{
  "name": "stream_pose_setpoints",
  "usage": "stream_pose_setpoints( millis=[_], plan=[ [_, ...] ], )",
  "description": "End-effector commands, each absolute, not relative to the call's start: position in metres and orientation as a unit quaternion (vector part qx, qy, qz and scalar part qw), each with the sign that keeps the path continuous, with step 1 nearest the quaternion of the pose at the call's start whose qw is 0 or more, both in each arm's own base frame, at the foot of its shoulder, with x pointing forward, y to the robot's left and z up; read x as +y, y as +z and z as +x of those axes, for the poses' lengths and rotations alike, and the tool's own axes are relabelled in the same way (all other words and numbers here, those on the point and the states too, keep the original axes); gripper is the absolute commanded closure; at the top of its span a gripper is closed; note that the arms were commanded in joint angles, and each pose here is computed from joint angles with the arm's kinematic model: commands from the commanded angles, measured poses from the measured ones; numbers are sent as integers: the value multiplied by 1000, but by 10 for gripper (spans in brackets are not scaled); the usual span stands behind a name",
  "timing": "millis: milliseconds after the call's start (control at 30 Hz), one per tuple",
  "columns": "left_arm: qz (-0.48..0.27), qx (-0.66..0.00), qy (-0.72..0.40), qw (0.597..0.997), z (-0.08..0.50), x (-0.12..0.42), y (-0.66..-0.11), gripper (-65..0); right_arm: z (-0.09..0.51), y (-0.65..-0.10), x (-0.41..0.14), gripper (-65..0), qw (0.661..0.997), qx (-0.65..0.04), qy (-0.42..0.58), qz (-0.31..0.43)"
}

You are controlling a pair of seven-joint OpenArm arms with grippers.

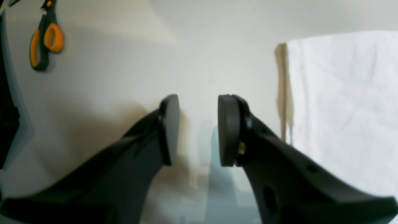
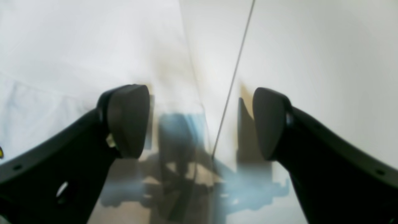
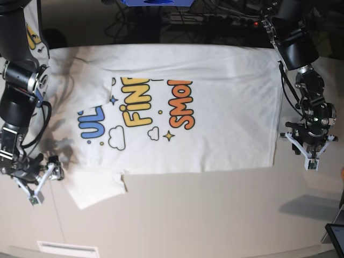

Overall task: Fold the T-shirt properly
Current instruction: 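Release the shoulder edge and move both grippers along the shirt sides toward the hem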

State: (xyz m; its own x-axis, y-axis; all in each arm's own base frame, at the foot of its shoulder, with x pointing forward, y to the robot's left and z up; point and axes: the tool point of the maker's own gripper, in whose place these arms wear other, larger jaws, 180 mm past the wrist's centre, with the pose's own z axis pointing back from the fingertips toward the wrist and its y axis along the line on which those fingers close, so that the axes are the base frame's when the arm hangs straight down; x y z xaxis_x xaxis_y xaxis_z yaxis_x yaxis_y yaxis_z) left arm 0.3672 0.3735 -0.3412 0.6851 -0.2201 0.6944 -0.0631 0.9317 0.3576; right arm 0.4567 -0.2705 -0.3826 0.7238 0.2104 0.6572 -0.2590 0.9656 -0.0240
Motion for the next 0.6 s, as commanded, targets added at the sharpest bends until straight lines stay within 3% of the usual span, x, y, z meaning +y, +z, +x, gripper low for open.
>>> stream_pose_setpoints(
  millis=[0,433,567],
  plan=[
    [193,-417,-45,887,376,381,-321,-215,474,-358,-278,-499,916,-382,121,30],
    [202,-412,-48,887,373,389,-319,-215,474,-374,-265,-496,918,-375,109,64],
    [202,-411,-48,887,372,389,-319,-215,473,-375,-265,-429,919,-374,109,64]
  ],
)
